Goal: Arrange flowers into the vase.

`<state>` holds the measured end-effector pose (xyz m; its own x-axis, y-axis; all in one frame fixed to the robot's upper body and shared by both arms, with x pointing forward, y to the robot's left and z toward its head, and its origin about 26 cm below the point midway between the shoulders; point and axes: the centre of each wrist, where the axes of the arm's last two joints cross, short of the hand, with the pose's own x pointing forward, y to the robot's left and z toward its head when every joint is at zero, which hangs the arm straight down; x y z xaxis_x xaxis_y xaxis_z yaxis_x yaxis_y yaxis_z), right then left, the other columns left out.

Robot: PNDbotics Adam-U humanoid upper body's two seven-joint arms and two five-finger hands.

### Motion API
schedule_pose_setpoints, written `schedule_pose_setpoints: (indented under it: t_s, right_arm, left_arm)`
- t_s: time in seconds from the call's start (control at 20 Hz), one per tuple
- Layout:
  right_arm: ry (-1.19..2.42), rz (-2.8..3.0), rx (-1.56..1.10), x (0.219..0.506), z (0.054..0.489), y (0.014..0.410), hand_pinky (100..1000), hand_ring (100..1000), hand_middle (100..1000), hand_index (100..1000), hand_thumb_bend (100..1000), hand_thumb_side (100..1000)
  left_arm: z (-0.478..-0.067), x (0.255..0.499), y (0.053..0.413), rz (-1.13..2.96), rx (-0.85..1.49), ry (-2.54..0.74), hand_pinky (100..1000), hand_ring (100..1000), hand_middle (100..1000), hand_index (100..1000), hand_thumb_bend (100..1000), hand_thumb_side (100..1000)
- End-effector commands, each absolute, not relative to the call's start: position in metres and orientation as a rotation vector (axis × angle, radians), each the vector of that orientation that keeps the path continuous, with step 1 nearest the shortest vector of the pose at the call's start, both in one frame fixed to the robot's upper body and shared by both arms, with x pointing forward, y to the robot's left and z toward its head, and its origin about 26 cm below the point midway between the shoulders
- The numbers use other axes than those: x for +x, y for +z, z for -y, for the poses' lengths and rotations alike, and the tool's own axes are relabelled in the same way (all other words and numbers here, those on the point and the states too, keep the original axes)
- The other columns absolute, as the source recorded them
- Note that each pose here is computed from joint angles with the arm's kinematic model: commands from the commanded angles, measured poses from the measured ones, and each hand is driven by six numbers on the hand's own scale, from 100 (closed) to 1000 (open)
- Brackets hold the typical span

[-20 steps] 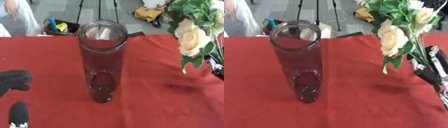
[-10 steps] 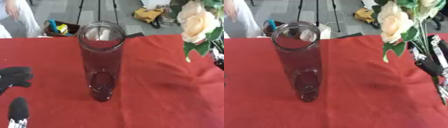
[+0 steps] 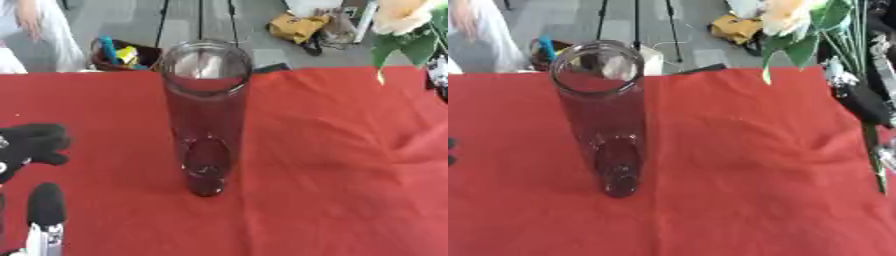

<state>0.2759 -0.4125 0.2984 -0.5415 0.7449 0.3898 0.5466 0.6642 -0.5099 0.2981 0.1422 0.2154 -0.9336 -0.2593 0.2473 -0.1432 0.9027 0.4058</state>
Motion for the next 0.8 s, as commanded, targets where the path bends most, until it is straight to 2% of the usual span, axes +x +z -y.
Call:
schedule_pose_setpoints:
  t_s: [0.05,0.8]
  right_arm:
    - [0.454,2.334,-0.928,0.27,0.403,0.323,100,225,100,100,100,822]
    - [0.351,2.424,-0.576,0.266,0.376,0.366,100,172,100,100,100,804]
  left_arm:
    - [-0.146,0.296,0.22,2.784,0.307,-0.565,580,684,709,767,100,702]
    - [-0.146,0.295,0.218,2.773,0.288,-0.577,578,684,709,767,100,700]
